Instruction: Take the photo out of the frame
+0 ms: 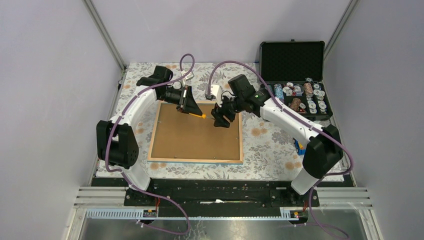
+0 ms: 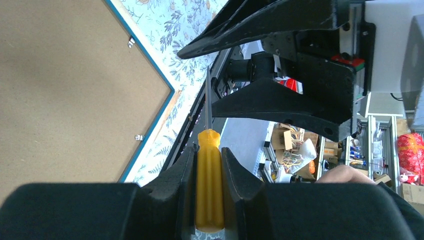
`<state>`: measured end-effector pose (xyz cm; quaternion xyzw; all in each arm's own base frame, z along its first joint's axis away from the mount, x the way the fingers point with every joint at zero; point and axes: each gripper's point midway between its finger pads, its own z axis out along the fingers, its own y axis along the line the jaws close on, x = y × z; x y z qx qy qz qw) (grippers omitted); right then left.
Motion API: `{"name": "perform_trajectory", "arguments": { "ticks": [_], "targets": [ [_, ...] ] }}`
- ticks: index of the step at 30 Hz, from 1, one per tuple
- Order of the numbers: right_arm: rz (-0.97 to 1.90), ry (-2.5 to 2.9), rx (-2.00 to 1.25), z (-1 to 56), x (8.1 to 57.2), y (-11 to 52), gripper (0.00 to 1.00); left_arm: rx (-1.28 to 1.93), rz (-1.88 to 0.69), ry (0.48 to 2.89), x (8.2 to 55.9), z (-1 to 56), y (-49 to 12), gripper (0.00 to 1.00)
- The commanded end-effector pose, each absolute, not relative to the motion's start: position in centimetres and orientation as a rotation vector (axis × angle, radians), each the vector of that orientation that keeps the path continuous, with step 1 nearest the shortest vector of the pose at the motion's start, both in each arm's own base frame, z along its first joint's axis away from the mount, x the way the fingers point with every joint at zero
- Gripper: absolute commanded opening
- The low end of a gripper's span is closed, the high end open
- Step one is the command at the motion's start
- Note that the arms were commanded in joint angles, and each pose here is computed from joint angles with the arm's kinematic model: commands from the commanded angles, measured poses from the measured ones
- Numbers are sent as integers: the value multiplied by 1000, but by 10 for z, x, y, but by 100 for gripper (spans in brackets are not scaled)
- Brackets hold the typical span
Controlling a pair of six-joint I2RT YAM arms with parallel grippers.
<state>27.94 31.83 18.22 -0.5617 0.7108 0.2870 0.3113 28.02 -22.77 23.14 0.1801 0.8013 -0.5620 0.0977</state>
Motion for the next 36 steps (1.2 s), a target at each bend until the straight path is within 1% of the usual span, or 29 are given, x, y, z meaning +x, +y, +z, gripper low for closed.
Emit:
{"name": "perform_trajectory", "arguments": {
  "ticks": [1, 2, 3, 5, 6, 8, 9, 10, 12, 17, 27, 36],
  "targets": [
    [840, 1799, -1488, 198, 281, 337, 59, 620, -1710, 2256, 280, 256, -233, 2],
    [845, 1800, -1490, 198, 282, 338, 51, 620, -1715, 2254, 279, 258, -233, 5],
    [848, 1800, -1491, 198, 283, 339, 39, 622, -1715, 2250, 278, 259, -233, 11],
    [847, 1814, -1476, 200, 286, 341, 4, 615, -1700, 2257, 278, 259, -232, 25],
    [837, 1835, -1452, 200, 290, 342, 0, 613, -1698, 2257, 278, 261, -231, 36],
    [848, 1832, -1435, 204, 293, 346, 0, 599, -1701, 2255, 278, 263, -231, 53],
    [858, 1820, -1431, 207, 293, 348, 0, 590, -1699, 2255, 278, 264, -232, 58],
    [869, 1806, -1425, 210, 294, 351, 0, 581, -1699, 2255, 278, 265, -232, 61],
    [878, 1786, -1410, 216, 296, 355, 0, 560, -1702, 2259, 279, 266, -232, 64],
    [895, 1756, -1423, 222, 294, 362, 0, 536, -1706, 2271, 280, 263, -233, 63],
    [883, 1758, -1478, 214, 283, 357, 0, 479, -1682, 2256, 293, 267, -223, 54],
    [876, 1768, -1481, 210, 283, 356, 0, 464, -1673, 2270, 288, 263, -221, 51]
  ]
}}
